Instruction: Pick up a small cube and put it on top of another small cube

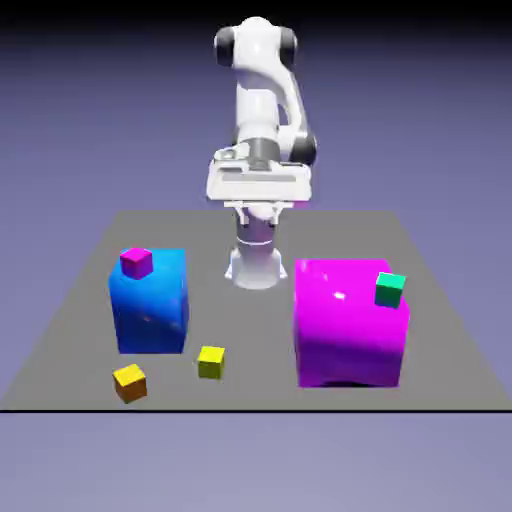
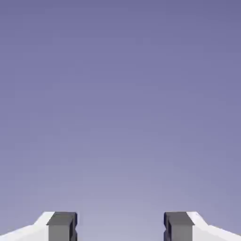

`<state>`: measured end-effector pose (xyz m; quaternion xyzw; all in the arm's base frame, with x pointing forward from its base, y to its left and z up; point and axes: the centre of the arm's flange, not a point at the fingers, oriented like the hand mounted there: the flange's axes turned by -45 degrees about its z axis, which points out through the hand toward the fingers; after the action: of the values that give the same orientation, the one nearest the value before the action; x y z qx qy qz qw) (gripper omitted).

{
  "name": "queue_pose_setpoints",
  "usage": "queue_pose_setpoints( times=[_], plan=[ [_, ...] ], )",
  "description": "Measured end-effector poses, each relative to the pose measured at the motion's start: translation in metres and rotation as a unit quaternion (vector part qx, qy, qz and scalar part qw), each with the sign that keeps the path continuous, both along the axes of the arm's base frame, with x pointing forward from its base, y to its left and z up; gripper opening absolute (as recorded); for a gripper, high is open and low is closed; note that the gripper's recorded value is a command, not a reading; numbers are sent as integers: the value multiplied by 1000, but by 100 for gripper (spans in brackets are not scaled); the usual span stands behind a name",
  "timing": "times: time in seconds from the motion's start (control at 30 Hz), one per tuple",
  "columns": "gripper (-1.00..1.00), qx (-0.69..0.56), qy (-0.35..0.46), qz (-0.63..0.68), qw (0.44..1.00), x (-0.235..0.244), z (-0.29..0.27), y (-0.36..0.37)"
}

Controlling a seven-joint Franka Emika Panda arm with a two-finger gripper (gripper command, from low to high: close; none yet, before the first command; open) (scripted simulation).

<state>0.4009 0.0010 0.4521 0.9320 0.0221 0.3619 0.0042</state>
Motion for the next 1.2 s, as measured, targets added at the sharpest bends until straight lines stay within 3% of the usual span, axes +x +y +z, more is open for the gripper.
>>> queue_pose_setpoints(
  times=[0.27, 0.57, 0.87, 1.2],
  plan=[
    [0, 17, 186, -19, 982, 68, -53, -27],
    [0, 33, 384, -39, 922, 121, -132, -61],
    [0, 44, 563, -55, 824, 147, -218, -92],
    [0, 51, 730, -72, 678, 148, -311, -119]
  ],
)
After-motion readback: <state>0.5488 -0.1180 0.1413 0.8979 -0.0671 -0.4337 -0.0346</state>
